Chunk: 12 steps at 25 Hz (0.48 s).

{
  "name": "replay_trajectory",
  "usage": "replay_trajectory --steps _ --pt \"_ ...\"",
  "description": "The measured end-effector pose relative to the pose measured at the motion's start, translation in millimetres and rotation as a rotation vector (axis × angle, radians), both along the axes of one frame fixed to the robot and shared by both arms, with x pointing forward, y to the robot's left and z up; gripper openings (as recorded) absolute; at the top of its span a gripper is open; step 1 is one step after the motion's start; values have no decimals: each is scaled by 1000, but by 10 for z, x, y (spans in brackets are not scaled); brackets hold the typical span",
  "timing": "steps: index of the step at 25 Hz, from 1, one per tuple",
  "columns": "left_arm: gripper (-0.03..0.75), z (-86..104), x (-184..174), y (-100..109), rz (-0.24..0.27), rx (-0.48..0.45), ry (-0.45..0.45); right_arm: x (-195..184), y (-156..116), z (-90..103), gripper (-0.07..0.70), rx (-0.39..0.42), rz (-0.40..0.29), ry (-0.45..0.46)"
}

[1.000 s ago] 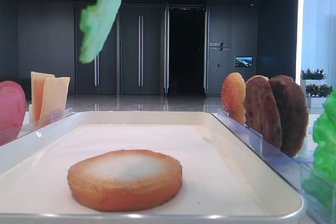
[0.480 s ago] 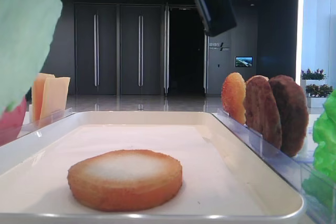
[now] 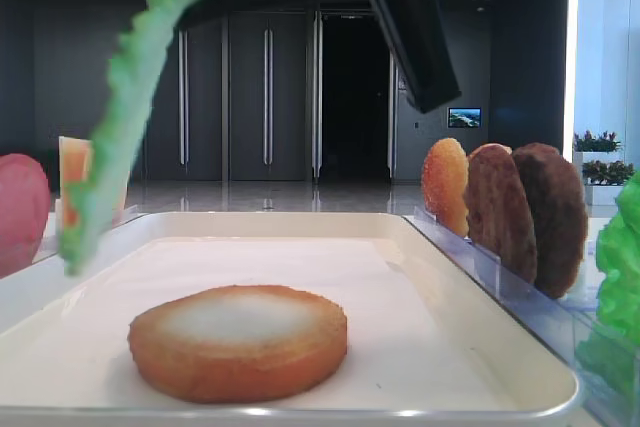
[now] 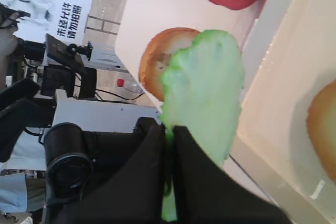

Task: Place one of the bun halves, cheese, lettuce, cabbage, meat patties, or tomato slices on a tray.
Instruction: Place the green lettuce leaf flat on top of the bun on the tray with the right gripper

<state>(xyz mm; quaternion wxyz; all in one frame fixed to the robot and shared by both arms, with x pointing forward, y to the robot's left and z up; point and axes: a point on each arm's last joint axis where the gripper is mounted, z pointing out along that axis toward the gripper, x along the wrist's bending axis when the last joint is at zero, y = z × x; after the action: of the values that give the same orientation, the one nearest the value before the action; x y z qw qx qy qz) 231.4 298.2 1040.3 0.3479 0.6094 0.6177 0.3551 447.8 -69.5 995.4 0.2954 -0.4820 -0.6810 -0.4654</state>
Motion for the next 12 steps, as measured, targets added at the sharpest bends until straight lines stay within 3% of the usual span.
replay_trajectory --steps 6,12 --pt "471 0 0 0 0 0 0 205 -173 -142 36 -7 -24 12" --pt "471 0 0 0 0 0 0 213 -179 -137 36 19 -7 4"
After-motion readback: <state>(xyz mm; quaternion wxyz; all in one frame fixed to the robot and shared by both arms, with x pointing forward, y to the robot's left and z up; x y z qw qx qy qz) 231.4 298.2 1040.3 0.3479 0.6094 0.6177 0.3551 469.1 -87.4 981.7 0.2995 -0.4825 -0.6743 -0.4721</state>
